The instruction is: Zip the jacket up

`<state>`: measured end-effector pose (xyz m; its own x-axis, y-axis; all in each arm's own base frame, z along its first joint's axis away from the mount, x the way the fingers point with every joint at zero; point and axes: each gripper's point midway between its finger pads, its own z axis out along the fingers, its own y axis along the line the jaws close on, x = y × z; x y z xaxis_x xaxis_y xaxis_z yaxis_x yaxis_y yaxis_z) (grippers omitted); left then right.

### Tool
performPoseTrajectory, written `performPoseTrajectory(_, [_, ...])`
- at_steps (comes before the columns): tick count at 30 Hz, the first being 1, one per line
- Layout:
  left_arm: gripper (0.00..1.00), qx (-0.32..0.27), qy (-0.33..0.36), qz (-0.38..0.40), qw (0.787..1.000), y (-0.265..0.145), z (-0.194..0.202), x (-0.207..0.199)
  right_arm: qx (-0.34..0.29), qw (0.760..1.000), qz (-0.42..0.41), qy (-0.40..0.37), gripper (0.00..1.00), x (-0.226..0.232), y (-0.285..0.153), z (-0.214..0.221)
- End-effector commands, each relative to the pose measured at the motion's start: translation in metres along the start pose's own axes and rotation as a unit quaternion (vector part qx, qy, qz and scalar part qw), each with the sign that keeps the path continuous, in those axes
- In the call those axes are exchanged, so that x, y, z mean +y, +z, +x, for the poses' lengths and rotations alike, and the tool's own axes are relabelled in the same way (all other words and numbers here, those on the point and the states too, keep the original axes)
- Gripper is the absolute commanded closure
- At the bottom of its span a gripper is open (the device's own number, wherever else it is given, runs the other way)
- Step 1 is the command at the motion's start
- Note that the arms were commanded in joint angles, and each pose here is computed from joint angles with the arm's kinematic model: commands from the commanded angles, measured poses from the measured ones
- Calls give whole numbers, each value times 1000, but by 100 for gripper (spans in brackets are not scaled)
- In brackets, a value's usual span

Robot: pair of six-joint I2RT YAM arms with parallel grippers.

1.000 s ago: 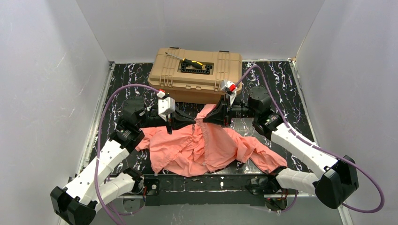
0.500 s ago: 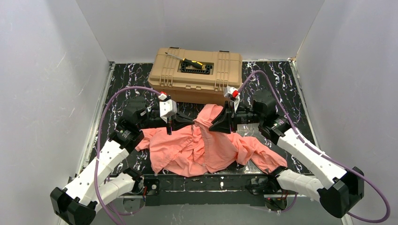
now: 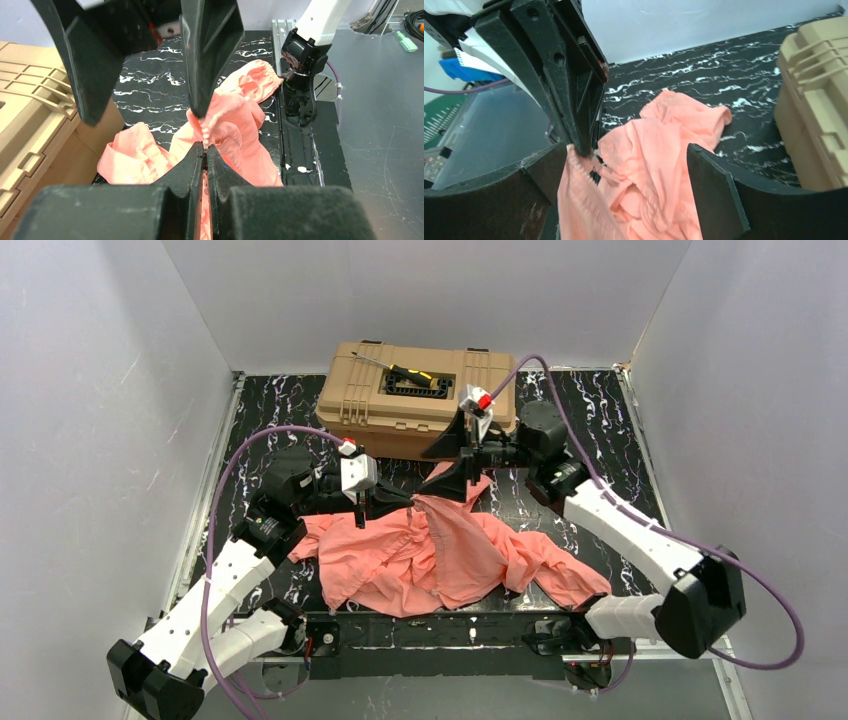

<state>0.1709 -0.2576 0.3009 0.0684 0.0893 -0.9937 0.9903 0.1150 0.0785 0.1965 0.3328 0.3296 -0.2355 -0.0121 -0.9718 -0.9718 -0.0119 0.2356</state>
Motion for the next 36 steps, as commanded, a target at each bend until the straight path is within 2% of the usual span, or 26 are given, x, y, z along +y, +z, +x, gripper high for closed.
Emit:
performPoseTrajectory(1, [100,-20,25,0,999,-5,-23,-2,-63,995,-71,-14,4,26,20,-19])
performPoseTrajectory(8, [100,-21,26,-4,999,-6,-25,-2,-70,994,-76,23,15,36,19,4])
performPoseTrajectory(17, [100,-24,23,-3,999,-5,-28,-1,-65,997,-43,24,14,39,6,17])
performPoseTrajectory(26, [100,-27,21,-1,999,-6,-30,-3,-31,998,-48,31,22,33,16,30])
performPoseTrajectory(30, [100,-25,23,-2,999,-6,-30,-3,-20,998,-48,26,32,32,17,30])
performPoseTrajectory(34, [100,-23,23,-2,999,-6,-28,-3,-25,999,-36,19,50,31,15,27])
performPoseTrajectory(36, [100,-24,22,-2,999,-6,-28,-4,-33,999,-25,12,54,31,13,22])
